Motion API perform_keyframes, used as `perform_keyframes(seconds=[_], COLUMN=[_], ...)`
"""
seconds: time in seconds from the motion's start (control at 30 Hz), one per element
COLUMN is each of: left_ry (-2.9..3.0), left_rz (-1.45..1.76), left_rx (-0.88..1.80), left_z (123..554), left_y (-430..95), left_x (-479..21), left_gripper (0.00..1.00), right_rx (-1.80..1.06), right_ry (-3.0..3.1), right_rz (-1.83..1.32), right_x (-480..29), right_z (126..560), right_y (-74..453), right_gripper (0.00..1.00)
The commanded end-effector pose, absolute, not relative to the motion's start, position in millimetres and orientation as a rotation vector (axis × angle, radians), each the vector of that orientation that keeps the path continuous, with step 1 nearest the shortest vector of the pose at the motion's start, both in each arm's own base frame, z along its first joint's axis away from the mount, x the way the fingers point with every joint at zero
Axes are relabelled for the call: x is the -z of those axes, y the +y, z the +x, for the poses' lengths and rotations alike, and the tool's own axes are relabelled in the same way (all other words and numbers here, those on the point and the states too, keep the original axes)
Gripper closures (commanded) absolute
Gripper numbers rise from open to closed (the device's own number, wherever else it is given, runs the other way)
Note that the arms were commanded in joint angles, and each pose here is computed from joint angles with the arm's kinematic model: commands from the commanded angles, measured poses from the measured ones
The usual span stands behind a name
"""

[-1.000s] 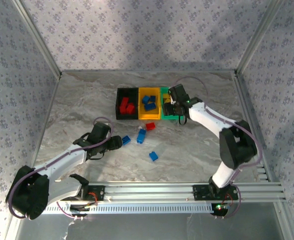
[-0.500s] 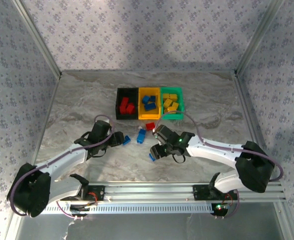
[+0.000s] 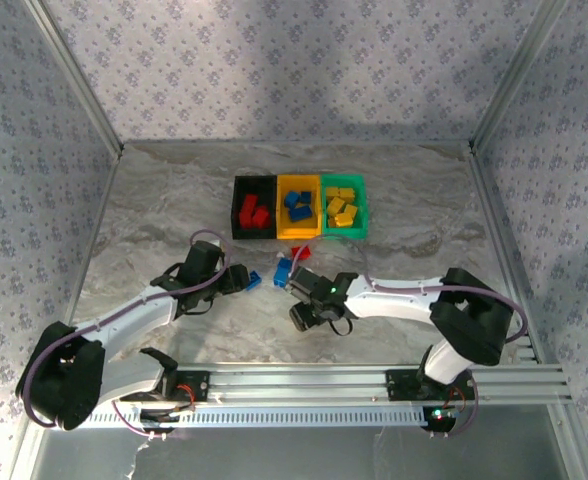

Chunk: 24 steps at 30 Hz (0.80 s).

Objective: Sort the legos into containers by color
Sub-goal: Pick up the lego from the bottom-center of the table.

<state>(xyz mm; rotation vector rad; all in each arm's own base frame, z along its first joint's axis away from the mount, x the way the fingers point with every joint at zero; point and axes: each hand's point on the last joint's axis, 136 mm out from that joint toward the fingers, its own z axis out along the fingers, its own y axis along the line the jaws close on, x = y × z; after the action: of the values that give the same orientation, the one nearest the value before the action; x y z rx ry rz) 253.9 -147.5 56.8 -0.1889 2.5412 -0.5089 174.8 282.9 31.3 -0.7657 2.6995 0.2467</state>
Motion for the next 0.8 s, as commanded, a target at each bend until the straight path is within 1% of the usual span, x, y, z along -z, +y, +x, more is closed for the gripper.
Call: perform_keyframes(seconds=[0.0,0.3,0.77], left_ry=[2.534,2.529,2.544], left_rz=[-0.167,-0.164,-0.161], left_rx=[0.535,0.542,0.545], left_z=[255.8,257.8,257.2], left_y=[-154.1,-156.2,-158.8], left_x=[-59.2,-61.3,-59.0], left_gripper=[0.27,0.27,0.27], right_rx=[-0.162,-0.131,-0.132], right_ry=[2.679,2.686,2.682], right_rz=[-0.764,-0.775,-0.76], right_x=[-34.5,-29.8,-28.8], right_z=[178.9,178.4,183.2], right_y=[283.4,283.8,279.8], right_gripper=[0.41,0.53,0.61])
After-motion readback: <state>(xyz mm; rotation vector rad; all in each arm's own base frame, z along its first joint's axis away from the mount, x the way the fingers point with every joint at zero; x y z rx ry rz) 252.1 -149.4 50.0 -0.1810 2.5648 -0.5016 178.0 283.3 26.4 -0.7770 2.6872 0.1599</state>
